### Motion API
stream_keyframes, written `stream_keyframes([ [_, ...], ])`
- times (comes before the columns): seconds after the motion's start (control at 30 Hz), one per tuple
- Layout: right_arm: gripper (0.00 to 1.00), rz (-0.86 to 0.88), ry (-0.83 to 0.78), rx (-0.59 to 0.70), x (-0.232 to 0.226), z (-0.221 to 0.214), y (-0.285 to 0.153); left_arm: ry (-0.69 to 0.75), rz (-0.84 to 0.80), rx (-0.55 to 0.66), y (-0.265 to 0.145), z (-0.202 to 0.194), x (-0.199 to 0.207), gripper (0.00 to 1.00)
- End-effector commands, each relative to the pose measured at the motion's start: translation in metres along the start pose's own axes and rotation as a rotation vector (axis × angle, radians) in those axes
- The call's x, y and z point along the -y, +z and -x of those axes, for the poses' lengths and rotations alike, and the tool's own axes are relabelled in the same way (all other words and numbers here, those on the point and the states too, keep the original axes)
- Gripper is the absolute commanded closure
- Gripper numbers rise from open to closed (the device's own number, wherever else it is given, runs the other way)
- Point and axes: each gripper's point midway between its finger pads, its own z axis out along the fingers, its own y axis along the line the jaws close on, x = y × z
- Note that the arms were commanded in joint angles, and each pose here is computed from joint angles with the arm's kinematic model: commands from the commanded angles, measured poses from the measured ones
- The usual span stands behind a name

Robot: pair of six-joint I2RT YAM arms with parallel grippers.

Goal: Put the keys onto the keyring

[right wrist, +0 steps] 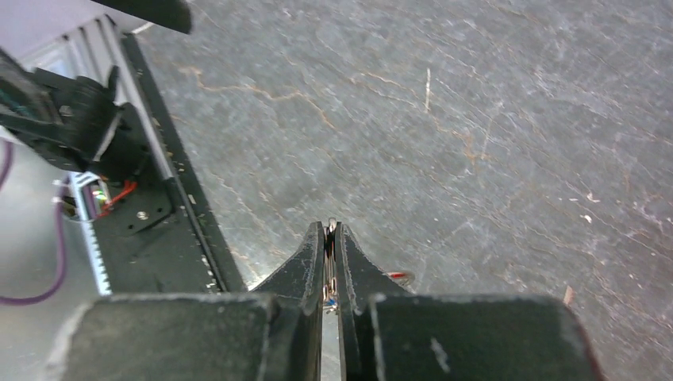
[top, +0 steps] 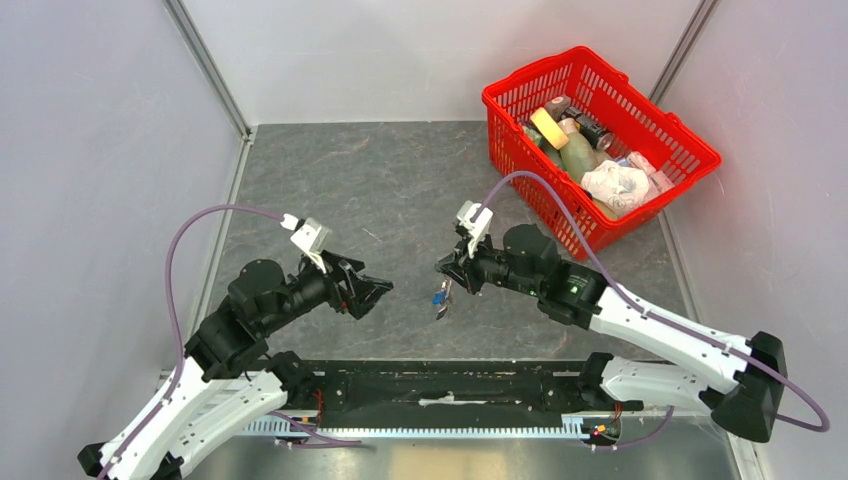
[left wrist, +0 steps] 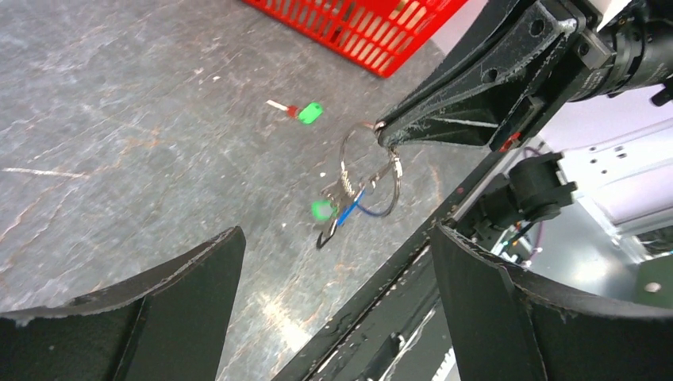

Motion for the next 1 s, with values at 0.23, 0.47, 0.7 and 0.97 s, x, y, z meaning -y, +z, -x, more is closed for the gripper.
stream_keyframes([
  [0.23,0.99,0.243,0.103,0.211,-0.054,0.086,-0.053,-0.041,-0.274,0.143,-0.002,0.038,0.054,0.06],
  [0.47,0.97,0.431,0.104,0.255,-0.089,0.118,-0.086,-0.033,-0.447,0.219,-0.023,0.049,0.083,0.06],
  [0.7,0.96,0.671,0.133,0.263,-0.128,0.147,-0.113,-0.024,-0.621,0.295,-0.047,0.062,0.111,0.06],
  [0.97,0.97,0.866,0.217,0.303,-0.153,0.178,-0.128,-0.022,-0.781,0.388,-0.07,0.074,0.133,0.06],
])
